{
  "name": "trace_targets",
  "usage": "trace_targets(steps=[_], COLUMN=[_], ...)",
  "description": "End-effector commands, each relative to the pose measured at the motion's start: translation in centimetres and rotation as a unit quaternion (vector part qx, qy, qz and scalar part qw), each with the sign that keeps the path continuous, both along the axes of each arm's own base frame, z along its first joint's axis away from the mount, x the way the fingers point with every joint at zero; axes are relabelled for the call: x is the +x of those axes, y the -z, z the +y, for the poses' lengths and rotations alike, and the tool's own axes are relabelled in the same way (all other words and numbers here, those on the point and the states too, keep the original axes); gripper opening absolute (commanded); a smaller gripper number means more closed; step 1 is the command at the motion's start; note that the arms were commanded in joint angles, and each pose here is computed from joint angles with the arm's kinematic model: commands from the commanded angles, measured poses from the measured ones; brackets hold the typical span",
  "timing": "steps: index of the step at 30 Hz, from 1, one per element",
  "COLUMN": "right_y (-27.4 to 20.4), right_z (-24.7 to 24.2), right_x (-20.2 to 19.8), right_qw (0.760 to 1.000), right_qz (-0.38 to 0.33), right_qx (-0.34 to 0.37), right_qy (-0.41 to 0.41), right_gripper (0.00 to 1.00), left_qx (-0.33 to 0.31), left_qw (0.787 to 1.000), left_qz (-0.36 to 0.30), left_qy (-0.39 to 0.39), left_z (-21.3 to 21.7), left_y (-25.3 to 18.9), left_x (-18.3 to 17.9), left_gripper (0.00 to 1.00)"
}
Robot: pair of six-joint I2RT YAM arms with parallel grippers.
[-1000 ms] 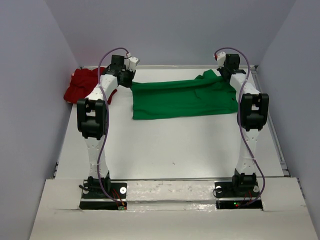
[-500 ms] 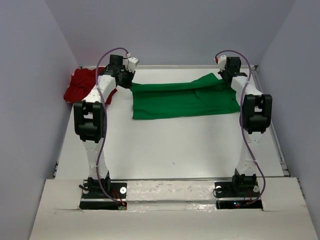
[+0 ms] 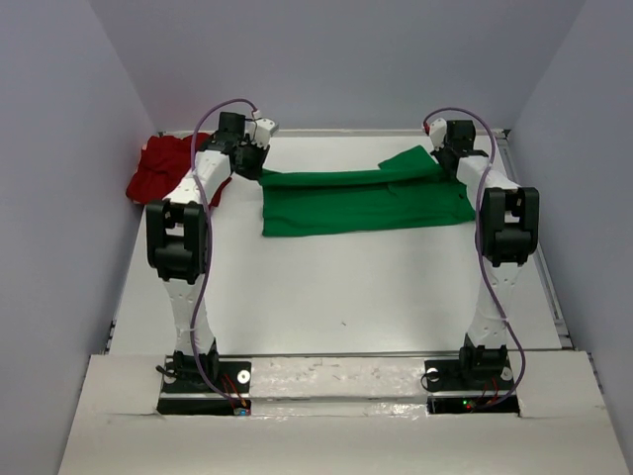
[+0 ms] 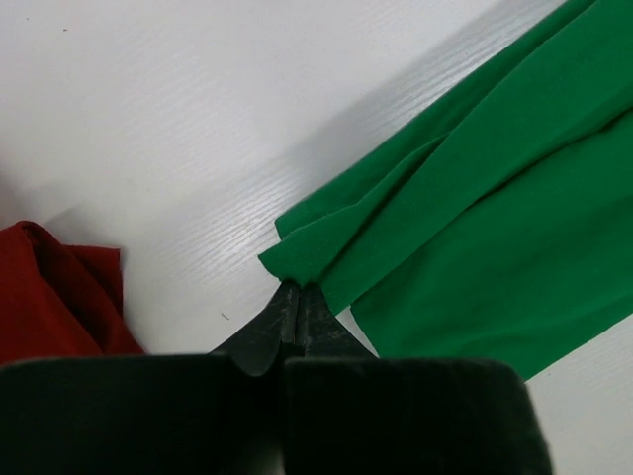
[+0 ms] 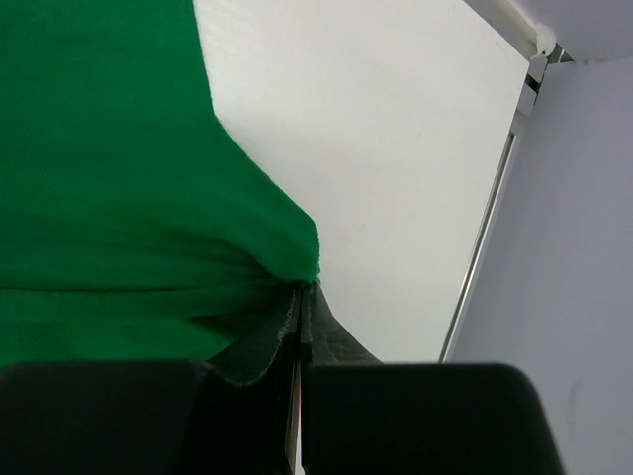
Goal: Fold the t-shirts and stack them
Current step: Fold the other side of the tshirt into a rectangle
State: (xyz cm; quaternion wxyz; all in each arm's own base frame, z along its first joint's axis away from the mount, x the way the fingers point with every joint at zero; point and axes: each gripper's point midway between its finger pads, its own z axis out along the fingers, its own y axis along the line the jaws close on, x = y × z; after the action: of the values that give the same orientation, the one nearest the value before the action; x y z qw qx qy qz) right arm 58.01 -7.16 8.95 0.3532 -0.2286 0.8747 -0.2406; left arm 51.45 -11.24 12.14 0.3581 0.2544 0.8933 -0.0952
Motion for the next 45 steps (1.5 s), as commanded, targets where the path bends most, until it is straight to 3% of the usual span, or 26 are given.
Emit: trace_targets(steps=[1, 15, 29, 37, 45], right_y=[-4.5, -2.1, -1.6, -3.1, -4.9], right_z=[-0.3, -0.3, -0.2, -0.2, -0.4], right_x=[0.4, -0.2, -0.2, 1.3, 2.8], right_qw=[0.999, 1.000, 1.000, 0.999, 0.997], right_qz=[-0.050, -0.015, -0.003, -0.035, -0.076], right_qx=[-0.012, -0.021, -0.019, -0.003, -0.004], right_qy=[0.002, -0.010, -0.013, 0.005, 0.015], right_gripper=[0.00, 0.00, 0.00, 0.00, 0.00], left_qx=[0.021, 0.084, 0.095, 0.107, 0.121], left_qw=[1.000, 0.996, 0.995, 0.994, 0.984], left_qz=[-0.010, 0.037, 0.035, -0.001, -0.098], left_qy=[0.007, 0.012, 0.011, -0.027, -0.083], left_z=[-0.2, -1.7, -1.8, -1.0, 0.3], left_y=[-1.1, 3.4, 3.4, 1.2, -3.7], left_x=[-0.5, -0.9, -1.0, 0.6, 5.6], left_gripper=[0.00, 0.00, 0.00, 0.00, 0.00])
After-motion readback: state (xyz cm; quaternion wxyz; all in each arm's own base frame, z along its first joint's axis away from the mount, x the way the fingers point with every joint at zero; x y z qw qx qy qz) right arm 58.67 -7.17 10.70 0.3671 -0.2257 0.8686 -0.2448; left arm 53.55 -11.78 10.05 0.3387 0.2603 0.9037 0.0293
